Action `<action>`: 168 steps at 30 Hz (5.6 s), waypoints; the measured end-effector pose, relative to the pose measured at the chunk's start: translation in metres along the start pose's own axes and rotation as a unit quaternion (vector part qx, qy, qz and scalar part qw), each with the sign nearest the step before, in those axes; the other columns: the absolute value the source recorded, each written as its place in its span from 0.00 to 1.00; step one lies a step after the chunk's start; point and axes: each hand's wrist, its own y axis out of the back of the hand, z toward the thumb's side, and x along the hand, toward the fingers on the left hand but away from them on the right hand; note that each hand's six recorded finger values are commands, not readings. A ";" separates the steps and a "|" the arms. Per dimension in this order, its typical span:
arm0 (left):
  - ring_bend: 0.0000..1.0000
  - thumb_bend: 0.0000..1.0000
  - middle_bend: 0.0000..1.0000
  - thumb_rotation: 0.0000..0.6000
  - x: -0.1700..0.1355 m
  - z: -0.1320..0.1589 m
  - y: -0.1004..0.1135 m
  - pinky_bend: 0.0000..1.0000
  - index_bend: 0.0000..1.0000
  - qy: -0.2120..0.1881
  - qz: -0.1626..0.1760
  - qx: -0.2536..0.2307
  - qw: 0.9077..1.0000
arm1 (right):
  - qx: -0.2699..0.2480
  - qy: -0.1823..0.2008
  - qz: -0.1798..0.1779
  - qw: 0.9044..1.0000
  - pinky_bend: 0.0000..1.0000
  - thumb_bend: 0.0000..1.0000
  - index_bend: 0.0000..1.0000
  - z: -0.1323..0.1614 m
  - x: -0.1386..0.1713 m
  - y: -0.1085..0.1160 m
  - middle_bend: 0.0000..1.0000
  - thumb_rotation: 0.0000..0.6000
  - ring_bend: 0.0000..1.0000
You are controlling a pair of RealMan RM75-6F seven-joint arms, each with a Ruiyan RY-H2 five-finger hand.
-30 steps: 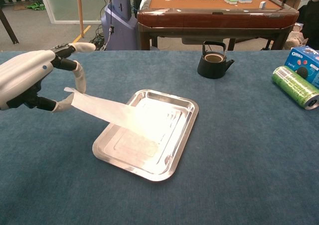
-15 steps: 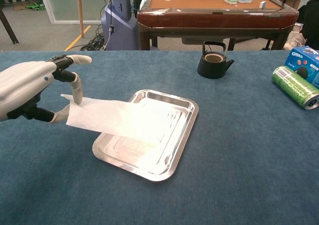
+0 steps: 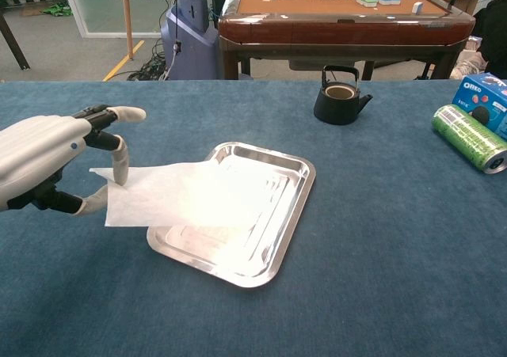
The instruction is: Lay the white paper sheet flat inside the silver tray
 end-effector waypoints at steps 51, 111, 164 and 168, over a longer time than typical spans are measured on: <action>0.00 0.34 0.06 1.00 0.011 0.042 -0.023 0.08 0.45 -0.068 -0.045 0.017 0.997 | -0.022 -0.008 -0.020 1.000 0.16 0.33 0.57 -0.009 0.002 0.014 0.43 1.00 0.30; 0.94 0.59 1.00 1.00 0.053 0.058 -0.022 1.00 0.22 -0.105 -0.218 0.112 0.964 | -0.020 -0.013 -0.017 1.000 0.16 0.33 0.57 -0.012 0.000 0.014 0.43 1.00 0.30; 0.94 0.59 1.00 1.00 0.047 0.062 -0.048 1.00 0.23 -0.104 -0.275 0.135 0.946 | -0.027 -0.013 -0.021 0.999 0.16 0.33 0.57 -0.014 0.000 0.018 0.43 1.00 0.30; 0.94 0.59 1.00 1.00 0.047 0.064 -0.049 1.00 0.23 -0.105 -0.280 0.129 0.946 | -0.027 -0.013 -0.020 0.999 0.16 0.33 0.57 -0.014 0.000 0.018 0.43 1.00 0.30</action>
